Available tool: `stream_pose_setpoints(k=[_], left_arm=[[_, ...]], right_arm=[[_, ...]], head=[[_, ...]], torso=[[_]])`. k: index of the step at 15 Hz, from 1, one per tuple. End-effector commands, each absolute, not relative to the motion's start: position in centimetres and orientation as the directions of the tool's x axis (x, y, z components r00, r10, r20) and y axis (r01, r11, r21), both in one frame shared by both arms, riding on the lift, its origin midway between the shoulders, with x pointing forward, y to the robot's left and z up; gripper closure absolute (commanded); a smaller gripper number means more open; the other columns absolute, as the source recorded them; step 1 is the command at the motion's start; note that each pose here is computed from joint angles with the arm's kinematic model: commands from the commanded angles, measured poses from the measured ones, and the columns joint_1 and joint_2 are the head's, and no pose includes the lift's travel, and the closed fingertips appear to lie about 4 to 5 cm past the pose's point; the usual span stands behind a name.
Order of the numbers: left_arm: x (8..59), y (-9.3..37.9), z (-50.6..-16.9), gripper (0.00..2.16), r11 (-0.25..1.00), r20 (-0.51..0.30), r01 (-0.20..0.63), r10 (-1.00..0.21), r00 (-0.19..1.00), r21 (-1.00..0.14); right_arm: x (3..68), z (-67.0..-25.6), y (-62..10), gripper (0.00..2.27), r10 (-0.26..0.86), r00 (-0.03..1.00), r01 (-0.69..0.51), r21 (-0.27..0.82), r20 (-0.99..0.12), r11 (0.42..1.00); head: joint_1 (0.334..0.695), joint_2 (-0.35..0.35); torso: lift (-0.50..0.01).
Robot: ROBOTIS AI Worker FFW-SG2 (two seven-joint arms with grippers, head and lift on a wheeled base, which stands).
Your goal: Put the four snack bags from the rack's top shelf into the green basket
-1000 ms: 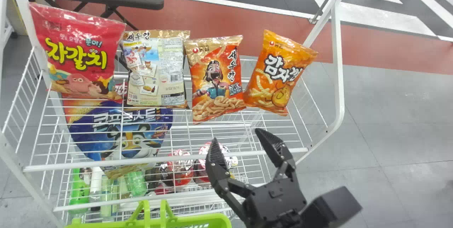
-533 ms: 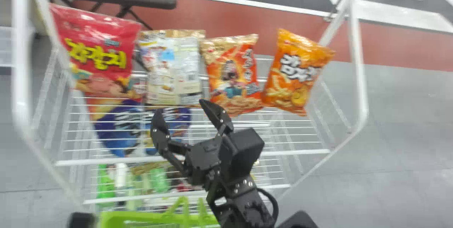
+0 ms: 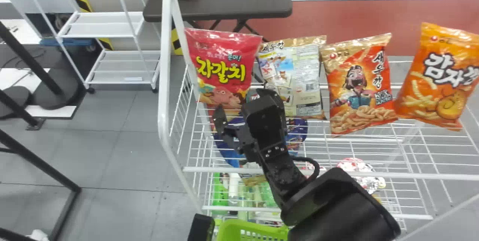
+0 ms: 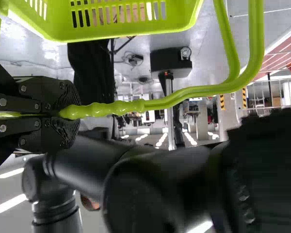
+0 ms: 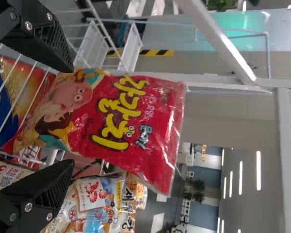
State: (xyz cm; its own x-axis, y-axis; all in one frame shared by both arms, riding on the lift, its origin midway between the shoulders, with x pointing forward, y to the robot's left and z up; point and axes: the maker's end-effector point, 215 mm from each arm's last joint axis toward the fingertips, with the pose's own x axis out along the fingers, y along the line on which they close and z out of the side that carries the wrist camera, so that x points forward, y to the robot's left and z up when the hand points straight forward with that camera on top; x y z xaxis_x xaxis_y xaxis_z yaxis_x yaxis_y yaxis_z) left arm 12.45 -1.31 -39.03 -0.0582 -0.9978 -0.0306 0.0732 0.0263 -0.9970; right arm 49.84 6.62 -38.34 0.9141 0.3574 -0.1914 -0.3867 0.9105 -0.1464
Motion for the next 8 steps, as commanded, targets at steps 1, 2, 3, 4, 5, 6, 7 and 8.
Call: stream_pose_setpoints(k=[1,2,3,4,5,6,7,8], left_arm=[[13.0,-0.9,-38.9,2.15,0.022,-0.026,0.076,-0.998,-0.05,-0.997],[13.3,-0.7,-38.9,2.15,0.02,-0.024,0.079,-0.999,-0.047,-0.997],[13.6,-0.5,-39.0,2.15,0.02,-0.023,0.079,-0.999,-0.045,-0.997],[13.6,-0.3,-38.9,2.15,0.013,-0.017,0.075,-0.999,-0.042,-0.997],[13.7,0.0,-38.9,2.15,0.009,-0.012,0.071,-0.999,-0.035,-0.997],[13.8,0.2,-39.0,2.15,0.005,-0.007,0.063,-1.0,-0.029,-0.998],[13.9,0.2,-39.0,2.15,0.004,-0.006,0.064,-1.0,-0.027,-0.998],[13.9,0.3,-39.0,2.15,0.004,-0.006,0.064,-1.0,-0.027,-0.998]], right_arm=[[51.6,-39.5,6.3,0.17,0.333,0.921,-0.371,-0.189,-0.203,0.909],[52.4,-39.6,5.8,0.17,0.323,0.925,-0.361,-0.199,-0.2,0.911],[53.2,-39.9,5.4,0.17,0.316,0.927,-0.356,-0.206,-0.204,0.912],[54.2,-40.3,5.1,0.19,0.31,0.927,-0.354,-0.217,-0.211,0.91],[54.8,-40.2,5.0,0.2,0.314,0.927,-0.355,-0.215,-0.206,0.91],[55.2,-40.3,5.2,0.25,0.322,0.923,-0.365,-0.216,-0.21,0.906],[55.2,-40.3,5.5,0.54,0.342,0.915,-0.385,-0.204,-0.216,0.9],[54.9,-40.5,5.9,1.09,0.361,0.906,-0.404,-0.194,-0.222,0.894]], head=[[0.695,0.101],[0.695,0.1],[0.695,0.096],[0.695,0.093],[0.695,0.085],[0.695,0.083],[0.695,0.084],[0.695,0.086]], torso=[[0.0],[0.0],[0.0],[0.0],[0.0],[0.0],[0.0],[0.0]])
